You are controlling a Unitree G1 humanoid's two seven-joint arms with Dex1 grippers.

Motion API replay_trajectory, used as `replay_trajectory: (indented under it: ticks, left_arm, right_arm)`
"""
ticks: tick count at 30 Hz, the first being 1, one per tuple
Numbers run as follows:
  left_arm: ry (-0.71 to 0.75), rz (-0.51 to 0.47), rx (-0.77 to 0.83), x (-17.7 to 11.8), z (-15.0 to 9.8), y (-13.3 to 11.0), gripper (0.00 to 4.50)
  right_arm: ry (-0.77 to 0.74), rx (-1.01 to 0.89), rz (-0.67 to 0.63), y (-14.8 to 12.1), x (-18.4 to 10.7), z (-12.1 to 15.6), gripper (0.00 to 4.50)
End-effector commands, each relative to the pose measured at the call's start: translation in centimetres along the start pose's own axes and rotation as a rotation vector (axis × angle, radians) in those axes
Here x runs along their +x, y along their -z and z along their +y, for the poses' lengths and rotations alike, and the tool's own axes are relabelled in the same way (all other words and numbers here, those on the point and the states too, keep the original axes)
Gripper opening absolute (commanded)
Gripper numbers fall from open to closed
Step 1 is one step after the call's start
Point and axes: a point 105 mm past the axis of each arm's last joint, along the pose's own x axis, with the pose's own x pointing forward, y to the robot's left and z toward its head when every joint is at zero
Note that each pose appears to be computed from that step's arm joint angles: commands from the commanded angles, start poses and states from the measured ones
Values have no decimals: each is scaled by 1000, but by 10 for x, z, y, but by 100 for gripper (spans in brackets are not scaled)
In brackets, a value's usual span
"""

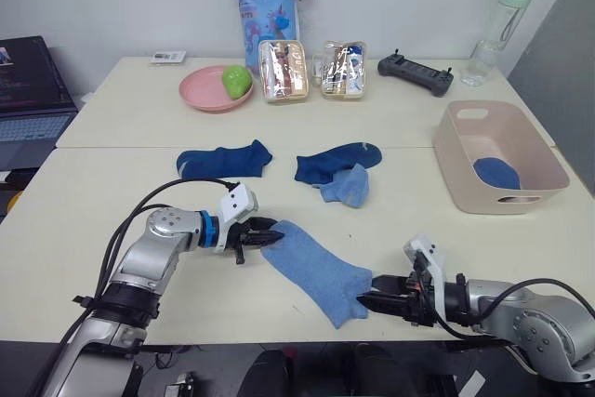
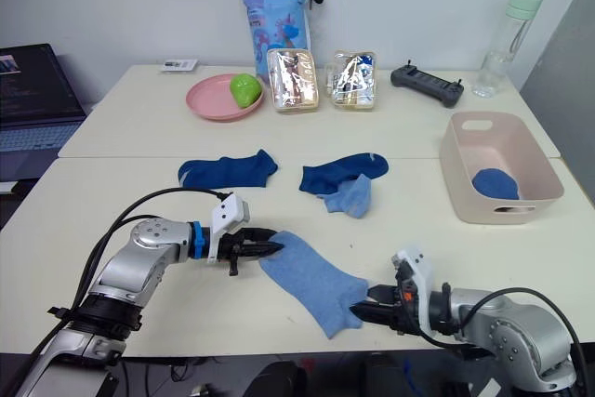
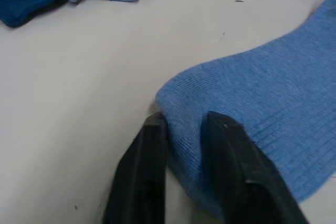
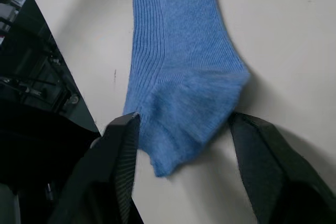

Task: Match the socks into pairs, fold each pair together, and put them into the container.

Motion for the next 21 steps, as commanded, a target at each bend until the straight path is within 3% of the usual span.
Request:
replay_trajectory:
  ticks: [1, 5, 12, 16, 21]
  left_arm:
    - [1, -35, 7, -5, -3, -9, 0]
    - [-22, -58, -81, -15, -22, -5, 0]
    - [-212, -206, -281, -21, -46, -16, 0]
    - [-320, -197, -331, -15, -60, -2, 0]
    - [-425, -215, -365, -14, -57, 6, 0]
  right_arm:
    - [-19, -14, -13, -5, -4, 4, 146]
    - [43, -52, -9, -15, -14, -15, 3]
    - [67, -143, 36, -42, -22, -36, 3]
    - [40, -211, 95, -50, -15, -46, 3]
    - [51, -278, 132, -56, -12, -58, 3]
